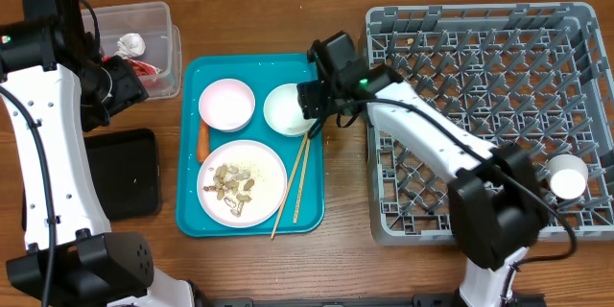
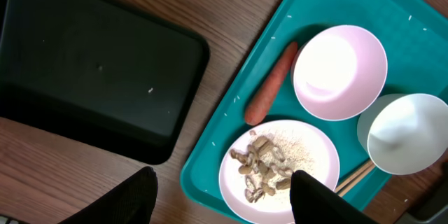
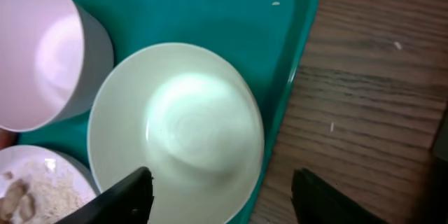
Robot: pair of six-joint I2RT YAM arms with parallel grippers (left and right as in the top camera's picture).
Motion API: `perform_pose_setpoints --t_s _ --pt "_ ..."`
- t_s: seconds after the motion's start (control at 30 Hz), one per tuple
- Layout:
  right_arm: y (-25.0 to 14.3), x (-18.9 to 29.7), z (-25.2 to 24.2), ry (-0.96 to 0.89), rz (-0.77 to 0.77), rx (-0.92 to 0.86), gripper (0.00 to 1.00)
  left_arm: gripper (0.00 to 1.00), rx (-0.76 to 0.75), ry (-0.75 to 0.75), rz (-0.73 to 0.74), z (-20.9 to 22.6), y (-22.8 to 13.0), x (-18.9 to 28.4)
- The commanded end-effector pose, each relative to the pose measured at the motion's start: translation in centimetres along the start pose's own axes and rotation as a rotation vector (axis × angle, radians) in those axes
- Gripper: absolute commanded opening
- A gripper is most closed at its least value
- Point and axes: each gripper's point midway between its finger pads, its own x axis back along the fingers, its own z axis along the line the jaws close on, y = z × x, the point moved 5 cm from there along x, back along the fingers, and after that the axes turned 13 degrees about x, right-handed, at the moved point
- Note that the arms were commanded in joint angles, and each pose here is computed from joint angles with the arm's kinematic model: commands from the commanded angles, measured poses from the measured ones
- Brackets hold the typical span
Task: Sort waste into correct bins and load items into the dishwasher
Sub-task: 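Grasp the pale green bowl and place it in the rack's back right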
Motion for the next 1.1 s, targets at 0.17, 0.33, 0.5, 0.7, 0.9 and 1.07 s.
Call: perform_pose_setpoints --t_s 0.17,0.33,0.5,0.7,0.9,1.07 --pt "-1.5 -3.2 -0.5 -0.032 0.073 -0.065 0.37 0.63 0.015 -0.019 -0.01 -0.2 0.0 0.6" --pt "-1.6 -3.4 -0.5 -0.034 0.079 -0.076 0.18 0.63 0.015 -0.019 -0.01 -0.2 0.0 0.6" --pt "-0.7 -2.5 -0.9 -0.036 0.047 -0.086 0.04 0.63 0.015 -0.019 -0.011 -0.2 0.0 0.6" --pt "4.7 6.9 -4.0 -0.189 -0.138 -0.09 0.04 0.64 0.015 -0.015 -0.015 -0.2 0.0 0.6" --pt "4.4 21.6 -11.7 -0.687 -0.281 -0.181 0.04 0.64 0.015 -0.018 -0.022 -0.3 0.2 0.6" --pt "-0.2 29.1 -19.5 -1.194 -0.212 -0.378 0.04 0.64 0.015 -0.021 -0.025 -0.3 0.2 0.6"
